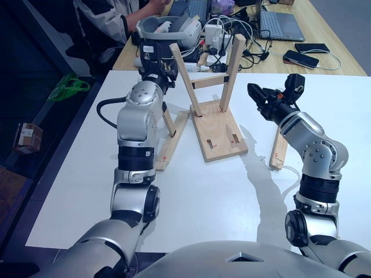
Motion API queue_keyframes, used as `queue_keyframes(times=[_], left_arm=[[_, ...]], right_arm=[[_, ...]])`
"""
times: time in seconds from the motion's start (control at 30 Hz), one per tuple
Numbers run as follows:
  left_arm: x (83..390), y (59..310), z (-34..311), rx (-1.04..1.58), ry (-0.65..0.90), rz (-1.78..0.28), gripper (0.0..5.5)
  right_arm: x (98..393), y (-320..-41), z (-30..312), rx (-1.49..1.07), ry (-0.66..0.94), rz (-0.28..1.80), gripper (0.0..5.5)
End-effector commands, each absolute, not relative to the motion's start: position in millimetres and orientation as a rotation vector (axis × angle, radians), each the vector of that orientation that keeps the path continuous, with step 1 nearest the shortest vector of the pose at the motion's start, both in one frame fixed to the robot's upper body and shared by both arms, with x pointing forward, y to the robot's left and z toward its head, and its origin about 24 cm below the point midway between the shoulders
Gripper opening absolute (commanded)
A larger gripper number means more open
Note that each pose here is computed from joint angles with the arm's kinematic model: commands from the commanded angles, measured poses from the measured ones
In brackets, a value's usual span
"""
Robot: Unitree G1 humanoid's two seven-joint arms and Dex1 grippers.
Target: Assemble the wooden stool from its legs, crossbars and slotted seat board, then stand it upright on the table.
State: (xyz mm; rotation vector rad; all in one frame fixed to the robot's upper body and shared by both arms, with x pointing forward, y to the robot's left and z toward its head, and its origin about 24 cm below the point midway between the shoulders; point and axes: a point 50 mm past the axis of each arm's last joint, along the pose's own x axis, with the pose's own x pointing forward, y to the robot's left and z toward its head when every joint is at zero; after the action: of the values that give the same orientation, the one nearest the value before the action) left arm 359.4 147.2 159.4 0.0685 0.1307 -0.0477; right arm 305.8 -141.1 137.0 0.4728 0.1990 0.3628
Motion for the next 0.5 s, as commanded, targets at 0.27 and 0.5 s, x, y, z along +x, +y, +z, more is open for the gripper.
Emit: queue_keyframes(times=[0.27,0.5], left_arm=[[367.1,133.9,163.3,0.067,0.116,-0.097,3.02],[351.1,159.2,163.0,0.016,0.074,-0.059,3.02]], right_arm=[[307.4,-141.5,137.1,0.453,0.209,0.360,3.38],[306.1,-140.4,136.1,0.460,0.209,0.358,3.38]])
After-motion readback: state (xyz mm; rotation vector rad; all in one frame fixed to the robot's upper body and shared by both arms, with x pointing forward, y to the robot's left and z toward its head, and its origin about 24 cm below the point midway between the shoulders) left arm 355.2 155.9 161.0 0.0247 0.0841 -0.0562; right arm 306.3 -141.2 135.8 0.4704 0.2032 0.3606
